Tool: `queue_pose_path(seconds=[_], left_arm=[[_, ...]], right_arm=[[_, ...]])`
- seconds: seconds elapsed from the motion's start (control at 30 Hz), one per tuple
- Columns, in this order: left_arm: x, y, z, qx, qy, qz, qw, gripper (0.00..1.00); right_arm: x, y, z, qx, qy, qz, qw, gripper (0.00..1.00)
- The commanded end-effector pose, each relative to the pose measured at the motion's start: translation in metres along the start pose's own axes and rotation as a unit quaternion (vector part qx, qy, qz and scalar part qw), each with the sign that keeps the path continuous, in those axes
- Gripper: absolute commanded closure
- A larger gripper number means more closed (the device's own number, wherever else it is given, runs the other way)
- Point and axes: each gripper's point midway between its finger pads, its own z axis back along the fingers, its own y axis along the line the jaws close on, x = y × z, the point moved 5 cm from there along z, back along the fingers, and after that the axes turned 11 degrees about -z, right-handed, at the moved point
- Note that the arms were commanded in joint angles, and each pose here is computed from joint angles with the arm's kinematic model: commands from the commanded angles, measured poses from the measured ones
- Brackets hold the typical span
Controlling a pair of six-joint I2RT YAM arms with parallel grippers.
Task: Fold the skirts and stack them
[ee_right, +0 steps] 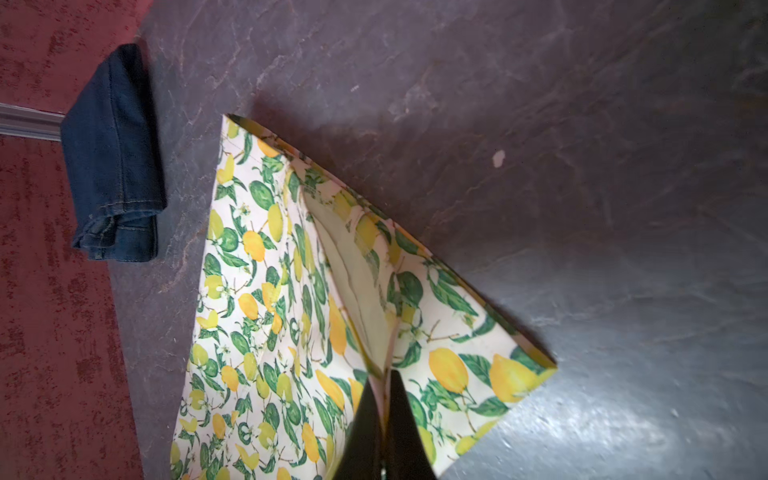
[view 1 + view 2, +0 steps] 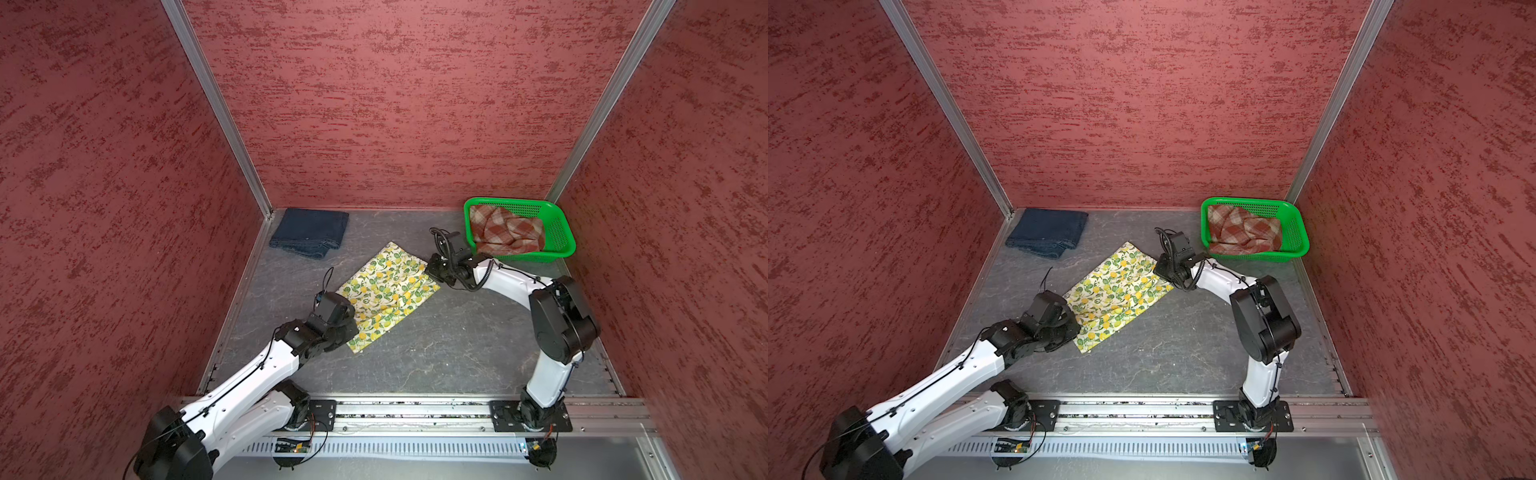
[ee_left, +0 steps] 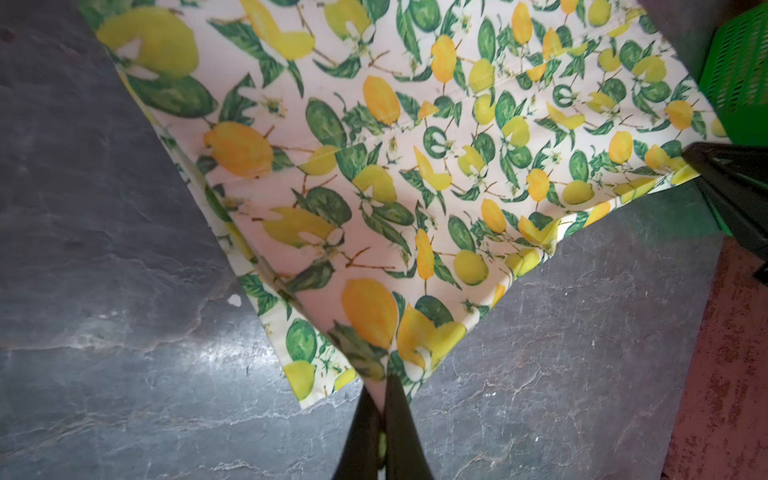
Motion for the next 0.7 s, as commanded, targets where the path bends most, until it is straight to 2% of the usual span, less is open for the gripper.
queue_pose_path(seconds=[0.0,0.37,0.4,0.47,0.53,0.6,0.67], left_arm=[[-0.012,0.004,-0.009,0.01,0.009,0.009,1.0,1.0],[-0.045,0.024,-0.039,0.034,0.041,0.026,0.998,1.0],[-0.047,0.025,-0.041,0.036,0.044,0.027,0.998,0.97],[-0.049,0.025,-0.044,0.038,0.049,0.027,0.998,0.92],[-0.051,0.023,-0.045,0.037,0.054,0.024,0.998,0.86],[-0.05,0.023,-0.042,0.041,0.052,0.022,0.998,0.71],[-0.047,0.022,-0.035,0.037,0.045,0.02,0.998,0.55]], right_arm=[[0.002,-0.015,0.0,-0.014,-0.012,-0.007,1.0,1.0],[-0.011,-0.056,-0.032,-0.063,0.006,-0.005,0.998,0.99],[-0.011,-0.056,-0.033,-0.064,0.007,-0.002,0.998,0.97],[-0.011,-0.056,-0.035,-0.063,0.011,0.005,0.998,0.9],[-0.013,-0.051,-0.032,-0.05,0.018,0.023,0.998,0.74],[-0.013,-0.048,-0.023,-0.041,0.013,0.035,0.998,0.54],[-0.011,-0.041,-0.008,-0.026,0.002,0.061,0.998,0.44]])
